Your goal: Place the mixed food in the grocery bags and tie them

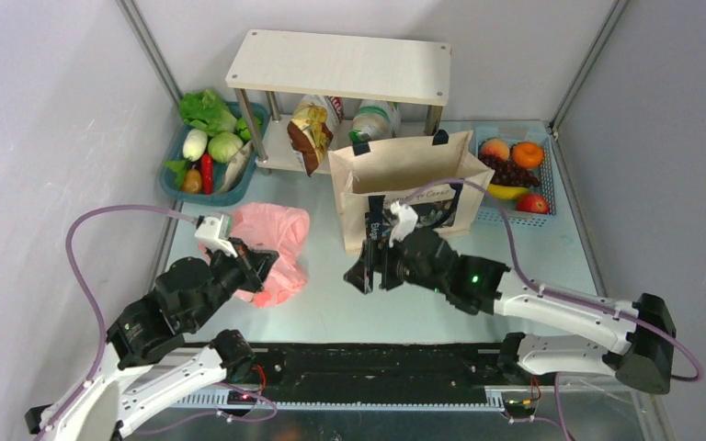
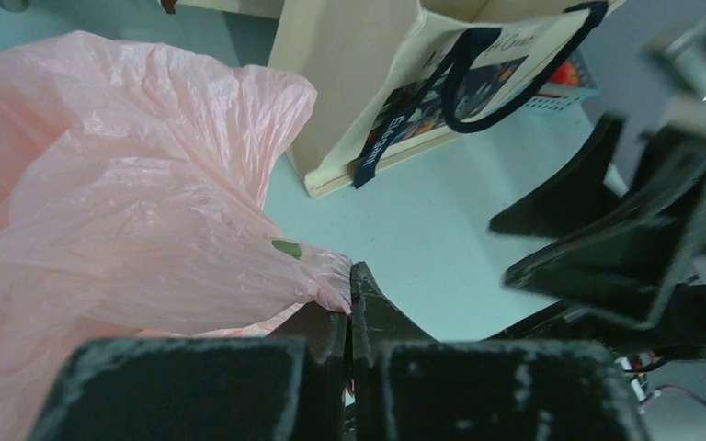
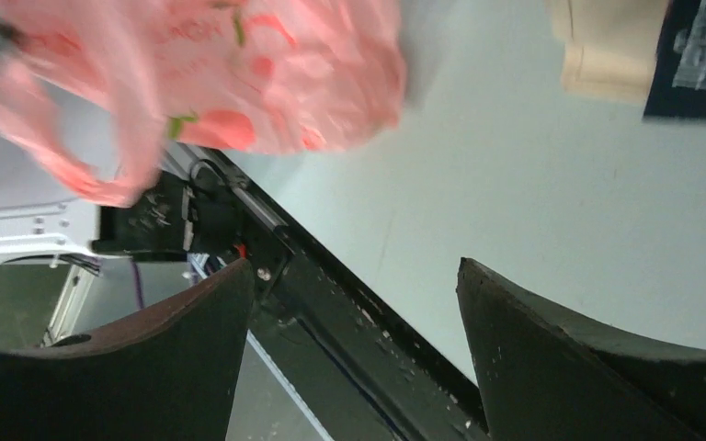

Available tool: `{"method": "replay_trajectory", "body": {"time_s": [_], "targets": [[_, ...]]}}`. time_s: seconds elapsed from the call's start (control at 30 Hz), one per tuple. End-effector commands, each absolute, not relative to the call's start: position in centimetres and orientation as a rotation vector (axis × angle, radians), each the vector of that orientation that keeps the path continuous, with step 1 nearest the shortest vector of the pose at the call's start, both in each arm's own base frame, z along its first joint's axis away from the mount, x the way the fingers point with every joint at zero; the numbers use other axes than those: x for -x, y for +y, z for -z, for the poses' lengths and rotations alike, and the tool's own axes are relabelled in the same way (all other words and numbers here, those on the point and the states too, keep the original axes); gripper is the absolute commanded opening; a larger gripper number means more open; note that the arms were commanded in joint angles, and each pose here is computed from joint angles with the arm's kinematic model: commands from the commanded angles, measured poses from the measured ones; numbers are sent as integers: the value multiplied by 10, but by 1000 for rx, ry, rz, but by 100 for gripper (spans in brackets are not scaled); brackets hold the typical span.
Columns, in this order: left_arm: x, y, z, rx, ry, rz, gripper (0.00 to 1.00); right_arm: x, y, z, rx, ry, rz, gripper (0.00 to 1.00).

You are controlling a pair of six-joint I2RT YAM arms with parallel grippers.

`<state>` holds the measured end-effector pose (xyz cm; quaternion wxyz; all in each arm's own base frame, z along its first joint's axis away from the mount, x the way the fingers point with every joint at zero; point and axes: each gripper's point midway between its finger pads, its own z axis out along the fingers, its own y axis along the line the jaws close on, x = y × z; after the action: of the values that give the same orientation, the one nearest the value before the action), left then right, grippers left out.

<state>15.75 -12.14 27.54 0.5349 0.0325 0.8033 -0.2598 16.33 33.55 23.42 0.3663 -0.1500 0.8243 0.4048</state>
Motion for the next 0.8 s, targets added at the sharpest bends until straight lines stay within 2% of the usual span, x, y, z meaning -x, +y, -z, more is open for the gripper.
{"method": "replay_trajectory", "body": {"time_s": [0.0, 0.03, 0.17, 0.43, 0.77], "targets": [[-157, -119, -302, 25, 1809, 721, 0, -166, 350, -240, 43, 1995, -1160, 85], [-156, -119, -303, 35, 1802, 739, 0, -159, 356, -216, 48, 2030, -1149, 85], [-152, -122, -304, 61, 1782, 807, 0, -149, 392, -184, -16, 2075, -1226, 86], [-142, -130, -313, 83, 1754, 937, 0, -149, 450, -156, -170, 2032, -1439, 89], [-137, -131, -327, 121, 1723, 1012, 0, -166, 488, -126, 9, 2119, -1330, 90]]}}
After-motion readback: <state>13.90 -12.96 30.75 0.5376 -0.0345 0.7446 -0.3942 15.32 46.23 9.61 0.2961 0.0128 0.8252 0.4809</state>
